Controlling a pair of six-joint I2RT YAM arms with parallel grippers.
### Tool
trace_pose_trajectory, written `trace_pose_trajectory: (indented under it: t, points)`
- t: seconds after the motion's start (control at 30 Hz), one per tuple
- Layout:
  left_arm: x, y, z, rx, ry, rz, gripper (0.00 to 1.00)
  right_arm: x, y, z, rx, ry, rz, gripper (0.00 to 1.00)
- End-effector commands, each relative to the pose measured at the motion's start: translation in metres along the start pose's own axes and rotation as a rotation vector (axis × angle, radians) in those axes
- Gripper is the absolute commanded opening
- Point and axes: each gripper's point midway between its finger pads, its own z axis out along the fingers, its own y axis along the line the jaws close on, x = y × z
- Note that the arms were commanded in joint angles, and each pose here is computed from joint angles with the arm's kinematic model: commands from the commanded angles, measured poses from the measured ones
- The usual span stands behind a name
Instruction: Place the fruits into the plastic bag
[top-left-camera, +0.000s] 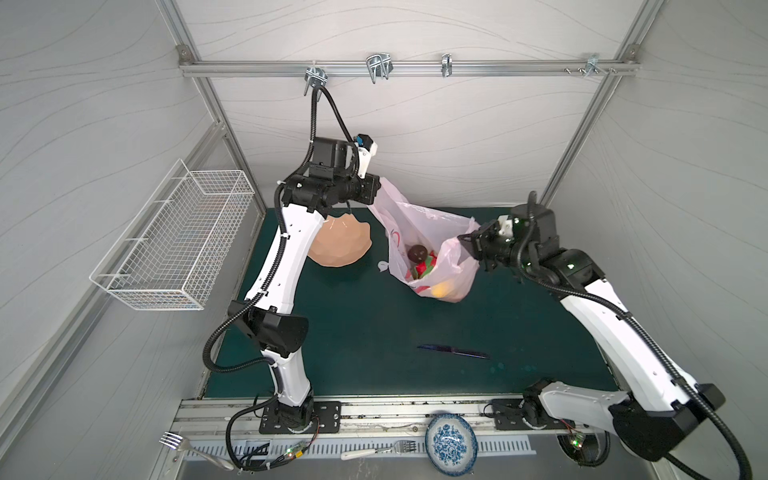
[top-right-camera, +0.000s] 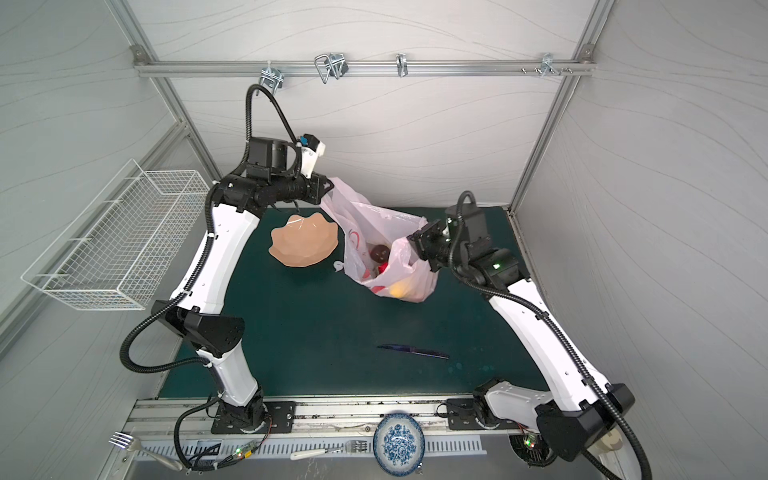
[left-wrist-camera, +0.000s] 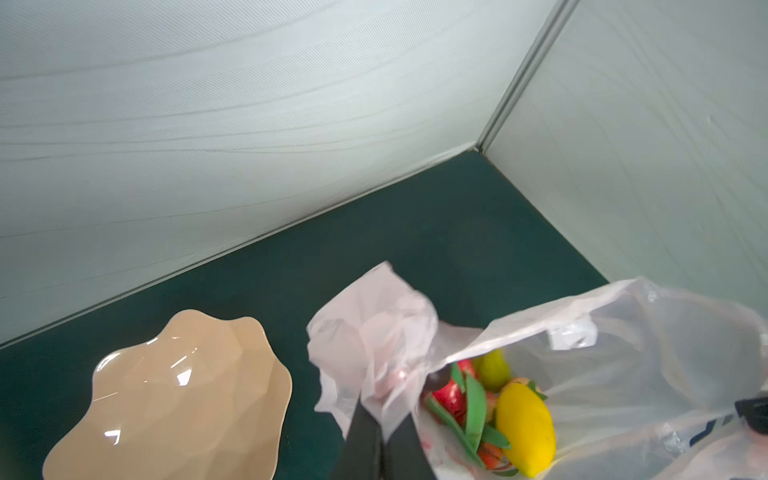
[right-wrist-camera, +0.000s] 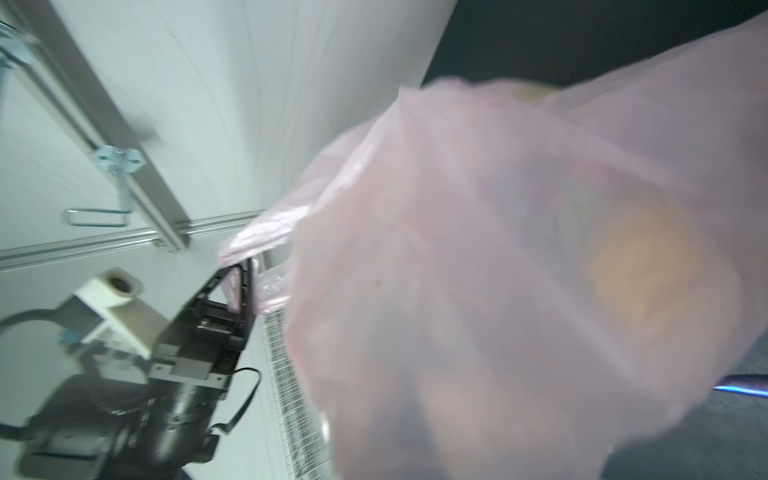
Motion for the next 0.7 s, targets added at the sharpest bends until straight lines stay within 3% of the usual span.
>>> trace_pose_trajectory:
  t: [0.0,0.3,0.67]
  points:
    - [-0.022,-0.001,-0.018,0.001,-0.073,-0.077,0.0,-0.006,0.009,-0.012,-0.053,0.076,0.013,0.0]
    - [-0.014,0.008,-0.015,-0.045,-0.032,-0.082,0.0,-0.017,0.011,0.0,-0.099,0.143,0.05,0.0]
    - [-0.012,-0.008,-0.028,0.02,-0.054,-0.082,0.0,-0.033,0.049,-0.021,-0.18,0.106,0.009,0.0]
